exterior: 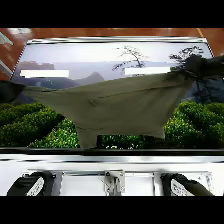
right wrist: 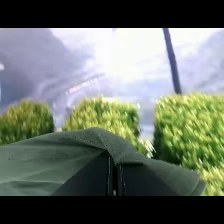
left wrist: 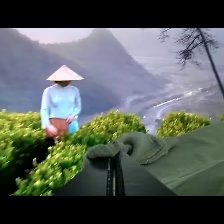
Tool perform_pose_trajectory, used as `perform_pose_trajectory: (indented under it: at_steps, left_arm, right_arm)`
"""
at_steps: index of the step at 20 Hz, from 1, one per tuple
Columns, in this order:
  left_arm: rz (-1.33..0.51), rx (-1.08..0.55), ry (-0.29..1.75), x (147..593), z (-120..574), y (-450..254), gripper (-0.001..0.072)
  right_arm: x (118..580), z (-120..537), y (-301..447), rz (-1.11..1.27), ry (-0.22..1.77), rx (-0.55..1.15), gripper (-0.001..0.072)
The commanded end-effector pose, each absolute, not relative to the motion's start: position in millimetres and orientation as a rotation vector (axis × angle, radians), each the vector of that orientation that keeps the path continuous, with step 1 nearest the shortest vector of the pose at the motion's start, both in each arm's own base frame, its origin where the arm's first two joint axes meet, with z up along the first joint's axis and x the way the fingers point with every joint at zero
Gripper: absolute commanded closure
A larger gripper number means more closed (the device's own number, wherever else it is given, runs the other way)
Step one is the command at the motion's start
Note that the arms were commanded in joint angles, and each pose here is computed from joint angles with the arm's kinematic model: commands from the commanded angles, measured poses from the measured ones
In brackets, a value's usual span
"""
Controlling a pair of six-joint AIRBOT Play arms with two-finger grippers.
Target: Fold the shirts.
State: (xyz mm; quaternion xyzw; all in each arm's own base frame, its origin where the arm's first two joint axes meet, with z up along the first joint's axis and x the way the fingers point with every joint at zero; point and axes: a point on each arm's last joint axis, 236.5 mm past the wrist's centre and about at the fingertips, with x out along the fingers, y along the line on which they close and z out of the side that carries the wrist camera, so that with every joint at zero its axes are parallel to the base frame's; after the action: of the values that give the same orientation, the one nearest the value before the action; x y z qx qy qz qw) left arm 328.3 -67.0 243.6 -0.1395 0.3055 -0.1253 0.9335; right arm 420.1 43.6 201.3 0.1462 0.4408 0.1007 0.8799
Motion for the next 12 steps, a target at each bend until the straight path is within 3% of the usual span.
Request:
perform_pose_trajectory:
  at_steps: [1,5,10,11,12]
  left_arm:
    - [-0.249,-0.492,0.618,394.4,193.8,-75.8,0.0667]
    - [-0.231,-0.516,0.837,436.9,87.5,-99.6,0.0667]
    - [-0.238,-0.521,1.128,434.4,-33.1,-140.4,0.0667]
    - [-0.237,-0.550,1.149,434.0,-41.1,-144.6,0.0667]
    - [-0.236,-0.575,1.157,434.4,-43.9,-147.1,0.0665]
  right_arm:
    - [495.4,141.6,52.6,0.221,0.901,0.464,0.0649]
    - [525.4,50.6,57.7,0.202,1.041,0.572,0.0649]
    - [504.3,-36.6,65.7,0.177,1.300,0.640,0.0649]
    - [503.4,-39.8,65.8,0.176,1.308,0.641,0.0631]
    - [504.6,-38.3,66.1,0.177,1.302,0.645,0.0553]
